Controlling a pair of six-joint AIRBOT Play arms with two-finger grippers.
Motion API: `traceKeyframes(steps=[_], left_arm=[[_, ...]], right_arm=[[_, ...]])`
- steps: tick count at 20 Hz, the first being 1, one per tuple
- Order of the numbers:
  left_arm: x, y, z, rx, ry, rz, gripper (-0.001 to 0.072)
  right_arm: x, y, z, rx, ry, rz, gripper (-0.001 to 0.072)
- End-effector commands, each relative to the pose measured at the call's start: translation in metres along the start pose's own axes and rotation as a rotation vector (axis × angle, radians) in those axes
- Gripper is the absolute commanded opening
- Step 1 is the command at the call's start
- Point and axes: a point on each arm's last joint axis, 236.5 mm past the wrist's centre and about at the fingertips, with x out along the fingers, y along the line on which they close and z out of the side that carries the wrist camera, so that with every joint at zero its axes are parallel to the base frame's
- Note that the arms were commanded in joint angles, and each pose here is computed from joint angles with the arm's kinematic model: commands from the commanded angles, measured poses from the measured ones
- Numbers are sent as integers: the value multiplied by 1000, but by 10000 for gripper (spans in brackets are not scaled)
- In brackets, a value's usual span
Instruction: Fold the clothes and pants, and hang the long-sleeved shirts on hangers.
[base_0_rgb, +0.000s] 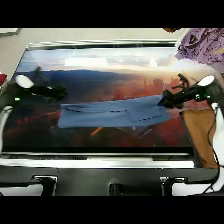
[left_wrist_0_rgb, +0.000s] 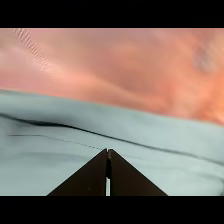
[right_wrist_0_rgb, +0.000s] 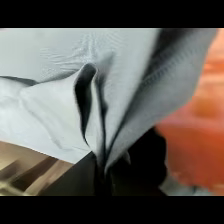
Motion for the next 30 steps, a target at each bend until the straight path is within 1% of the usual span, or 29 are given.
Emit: traceKeyframes(steps=[1,4,10,13,17,20,24,26,27,30], left_arm=[[69,-84,-62,-20,120,-169,15],[117,-147,-119,-52,184,-276,14],[169,-259,-219,-41,357,-439,14],[193,-291,-258,-75,424,-458,14],[220,-323,-287,-153,444,-492,13],[232,-328,-293,-216,417,-497,13],[229,-328,-281,-217,410,-502,13],[213,-322,-262,-171,424,-492,11],[201,-316,-245,-118,412,-470,11],[149,-281,-177,67,325,-344,11]], right_arm=[[-57,-11,-1,14,-87,-191,19],[-93,-12,-6,13,-117,-277,20],[-146,5,3,-8,-210,-337,20],[-166,18,8,-22,-251,-334,20],[-181,27,-2,-26,-237,-338,20],[-190,32,-2,-37,-249,-339,20],[-194,30,1,-39,-266,-354,20],[-195,28,2,-35,-271,-366,20],[-194,29,1,-26,-272,-359,20],[-186,53,1,11,-272,-248,20]])
